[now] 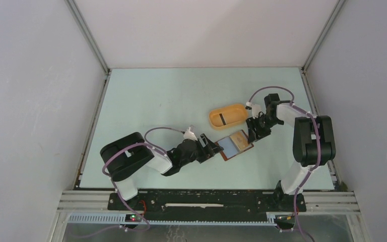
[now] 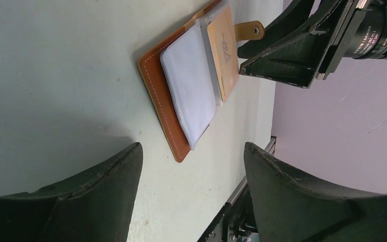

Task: Put the credit cards into the card holder
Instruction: Pick up the credit card from the storage box.

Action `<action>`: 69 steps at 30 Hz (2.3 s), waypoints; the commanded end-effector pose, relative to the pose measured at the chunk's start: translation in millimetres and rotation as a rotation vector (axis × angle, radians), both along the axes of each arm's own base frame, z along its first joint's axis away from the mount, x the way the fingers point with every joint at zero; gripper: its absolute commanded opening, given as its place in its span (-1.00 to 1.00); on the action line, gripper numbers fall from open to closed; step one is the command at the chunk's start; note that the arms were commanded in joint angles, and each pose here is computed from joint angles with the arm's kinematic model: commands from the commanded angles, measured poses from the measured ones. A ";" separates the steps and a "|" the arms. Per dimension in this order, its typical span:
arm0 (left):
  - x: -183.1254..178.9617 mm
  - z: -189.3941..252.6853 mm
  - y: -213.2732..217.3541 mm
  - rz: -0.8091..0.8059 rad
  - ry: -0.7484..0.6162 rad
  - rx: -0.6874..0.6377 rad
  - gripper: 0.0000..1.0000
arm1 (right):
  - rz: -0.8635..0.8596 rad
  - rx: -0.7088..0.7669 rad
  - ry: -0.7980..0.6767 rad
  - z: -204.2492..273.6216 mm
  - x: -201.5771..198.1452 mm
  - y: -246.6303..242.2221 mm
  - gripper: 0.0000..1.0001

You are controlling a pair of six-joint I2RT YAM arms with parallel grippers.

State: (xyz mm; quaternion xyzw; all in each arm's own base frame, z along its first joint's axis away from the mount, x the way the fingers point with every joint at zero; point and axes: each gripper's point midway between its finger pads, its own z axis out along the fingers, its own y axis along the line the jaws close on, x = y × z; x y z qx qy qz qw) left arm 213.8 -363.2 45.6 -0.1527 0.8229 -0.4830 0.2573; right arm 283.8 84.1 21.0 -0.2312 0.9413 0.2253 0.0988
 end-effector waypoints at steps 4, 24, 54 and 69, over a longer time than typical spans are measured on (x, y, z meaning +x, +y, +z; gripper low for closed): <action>4.7 -10.4 5.9 0.011 -0.035 0.078 0.57 | 0.018 0.037 0.051 0.1 -7.2 4.3 0.03; 50.3 101.2 67.6 -0.017 -0.667 0.269 0.59 | 0.085 0.201 -0.392 121.5 14.8 13.5 0.31; 167.8 61.4 27.9 -0.026 -0.621 0.323 0.27 | -0.214 0.176 -0.031 32.7 131.3 131.0 0.43; 168.4 34.5 14.6 -0.084 -0.565 0.427 0.04 | -0.226 0.179 0.053 11.7 125.1 135.3 0.39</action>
